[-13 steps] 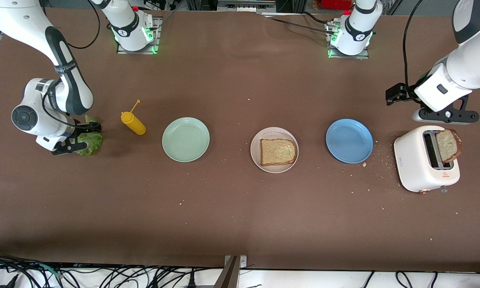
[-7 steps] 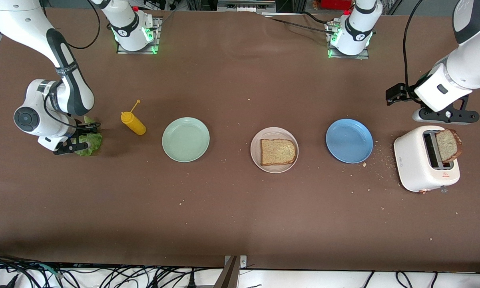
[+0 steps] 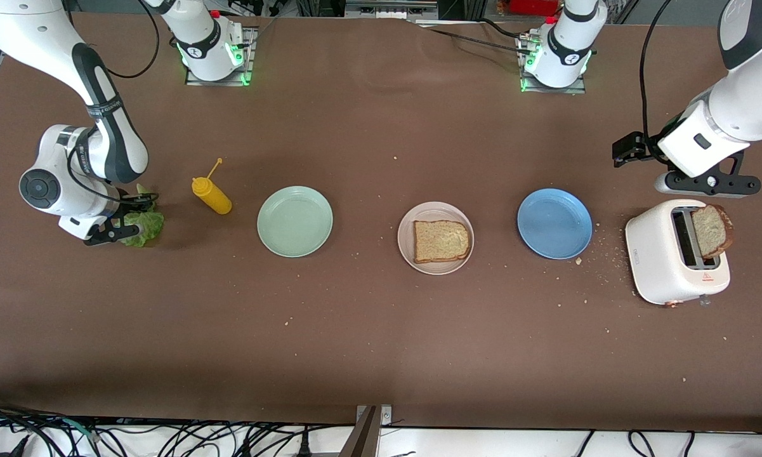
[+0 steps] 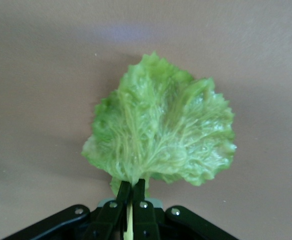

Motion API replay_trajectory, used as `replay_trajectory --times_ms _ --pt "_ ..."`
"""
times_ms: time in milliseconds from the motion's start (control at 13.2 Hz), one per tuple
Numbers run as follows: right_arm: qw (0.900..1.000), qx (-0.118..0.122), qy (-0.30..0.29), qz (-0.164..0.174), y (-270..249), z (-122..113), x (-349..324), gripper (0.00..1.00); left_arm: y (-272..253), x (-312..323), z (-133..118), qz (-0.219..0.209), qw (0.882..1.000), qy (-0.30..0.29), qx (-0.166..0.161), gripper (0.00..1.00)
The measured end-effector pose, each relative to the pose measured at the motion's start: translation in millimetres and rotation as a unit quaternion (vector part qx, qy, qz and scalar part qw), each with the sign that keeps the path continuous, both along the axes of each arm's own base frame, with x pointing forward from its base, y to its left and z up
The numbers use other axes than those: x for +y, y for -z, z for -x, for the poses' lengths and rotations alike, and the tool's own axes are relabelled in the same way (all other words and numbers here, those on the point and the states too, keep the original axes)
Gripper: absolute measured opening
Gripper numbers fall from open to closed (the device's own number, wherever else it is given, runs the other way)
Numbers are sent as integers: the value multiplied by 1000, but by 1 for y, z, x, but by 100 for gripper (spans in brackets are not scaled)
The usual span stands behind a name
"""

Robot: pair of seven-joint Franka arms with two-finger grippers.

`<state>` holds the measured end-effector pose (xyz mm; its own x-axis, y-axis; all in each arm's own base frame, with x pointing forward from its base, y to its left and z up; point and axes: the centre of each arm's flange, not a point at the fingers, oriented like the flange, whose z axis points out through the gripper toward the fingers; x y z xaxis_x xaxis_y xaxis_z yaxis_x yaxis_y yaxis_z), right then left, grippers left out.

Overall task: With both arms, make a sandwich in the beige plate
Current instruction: 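Carry the lettuce leaf with the right gripper over the bread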

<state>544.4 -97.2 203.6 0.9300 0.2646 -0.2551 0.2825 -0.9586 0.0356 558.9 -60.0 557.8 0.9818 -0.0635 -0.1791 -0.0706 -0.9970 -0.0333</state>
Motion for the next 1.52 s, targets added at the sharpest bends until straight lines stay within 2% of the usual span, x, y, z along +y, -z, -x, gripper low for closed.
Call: replay_trajectory --times_ms 152,455,607,758,910,1062,1214,1365,1517 --pt "1000 -3 -9 -2 -30 -13 6 4 0 1 0 0 1000 -1 1 100" --pt "999 32 -38 -12 -134 -51 43 4 0 1 0 0 1000 -1 2 100" --pt "998 41 -47 -11 -190 -64 79 4 0 1 0 0 1000 -1 2 100" --pt "998 50 -36 -5 -226 -66 121 4 0 1 0 0 1000 -1 2 100" --pt "998 55 -11 -20 -253 -62 179 4 0 2 1 0 1000 -1 3 100" --pt "998 40 -22 -46 -284 -52 258 4 0 2 1 0 1000 -2 3 100" --pt "995 15 -81 -61 -307 -30 351 4 1 3 1 0 1000 -2 4 100" --pt "986 -26 -142 -83 -309 -9 440 4 1 5 0 0 1000 -4 4 100" --pt "971 -76 -195 -112 -289 11 521 4 1 5 0 0 1000 -5 4 100"
